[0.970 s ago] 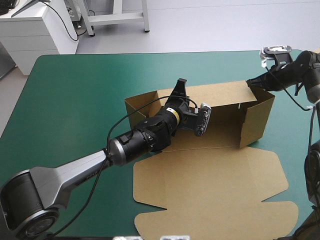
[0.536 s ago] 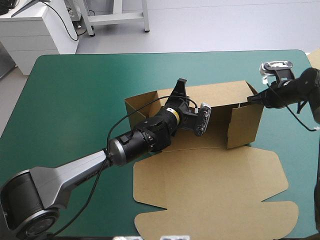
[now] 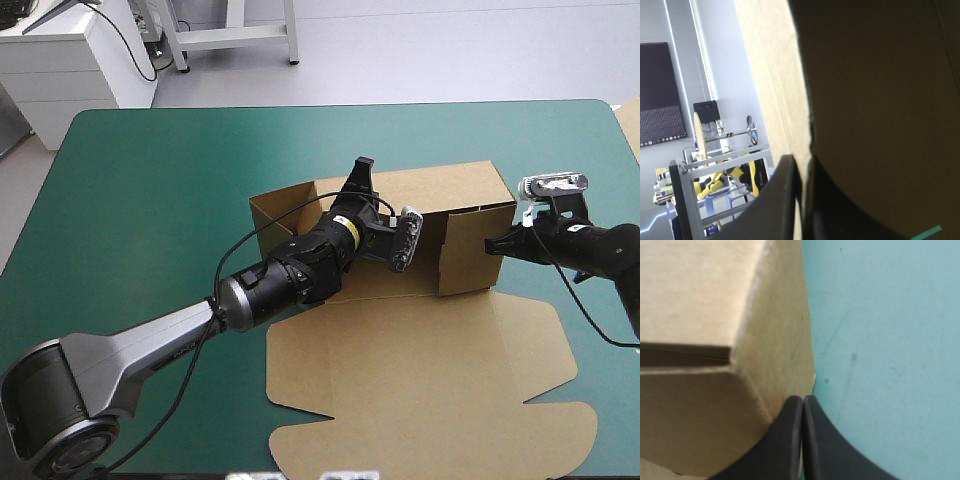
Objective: Fold the box
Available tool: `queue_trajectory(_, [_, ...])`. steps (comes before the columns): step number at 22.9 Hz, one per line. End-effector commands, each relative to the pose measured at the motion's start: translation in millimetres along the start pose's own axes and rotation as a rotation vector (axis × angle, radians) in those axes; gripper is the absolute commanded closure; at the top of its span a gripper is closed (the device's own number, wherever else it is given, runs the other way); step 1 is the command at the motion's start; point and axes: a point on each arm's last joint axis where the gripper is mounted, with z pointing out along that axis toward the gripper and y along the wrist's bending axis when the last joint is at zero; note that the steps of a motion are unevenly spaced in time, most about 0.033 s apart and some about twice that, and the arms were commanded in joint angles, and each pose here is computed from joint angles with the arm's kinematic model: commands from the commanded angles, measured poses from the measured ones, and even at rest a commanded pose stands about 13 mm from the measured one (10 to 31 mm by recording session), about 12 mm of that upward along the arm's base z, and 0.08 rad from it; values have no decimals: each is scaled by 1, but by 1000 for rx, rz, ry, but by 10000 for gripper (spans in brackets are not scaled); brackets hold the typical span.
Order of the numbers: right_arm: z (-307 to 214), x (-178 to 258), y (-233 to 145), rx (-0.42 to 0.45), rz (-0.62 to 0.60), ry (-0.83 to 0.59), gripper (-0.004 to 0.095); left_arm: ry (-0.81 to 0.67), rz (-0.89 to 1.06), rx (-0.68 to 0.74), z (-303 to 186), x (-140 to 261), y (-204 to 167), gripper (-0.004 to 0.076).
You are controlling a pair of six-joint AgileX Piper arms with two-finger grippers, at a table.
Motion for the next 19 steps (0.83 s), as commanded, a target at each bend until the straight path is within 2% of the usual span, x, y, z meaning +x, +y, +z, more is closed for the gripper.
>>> queue_trajectory(1, [-14, -14, 3, 4, -23, -111, 929, -6, -46, 24, -7, -5, -1, 731])
queue_trajectory(7, [-20, -13, 7, -9, -85, -98, 927, -6, -46, 24, -7, -5, -1, 731])
queue_trajectory(12, [-26, -9, 5, 32, -189, -54, 908, 2, -19, 9, -7, -4, 1, 731])
queue_trajectory(14, [-26, -7, 6, 23, -205, -27, 835, 1, -17, 7, -7, -4, 1, 731])
queue_trajectory(16, [-27, -6, 6, 20, -255, -22, 671, -1, -17, 6, -7, -4, 1, 731])
queue_trajectory(19, [-27, -6, 6, 20, -257, -22, 574, 1, -21, 7, -7, -4, 1, 731])
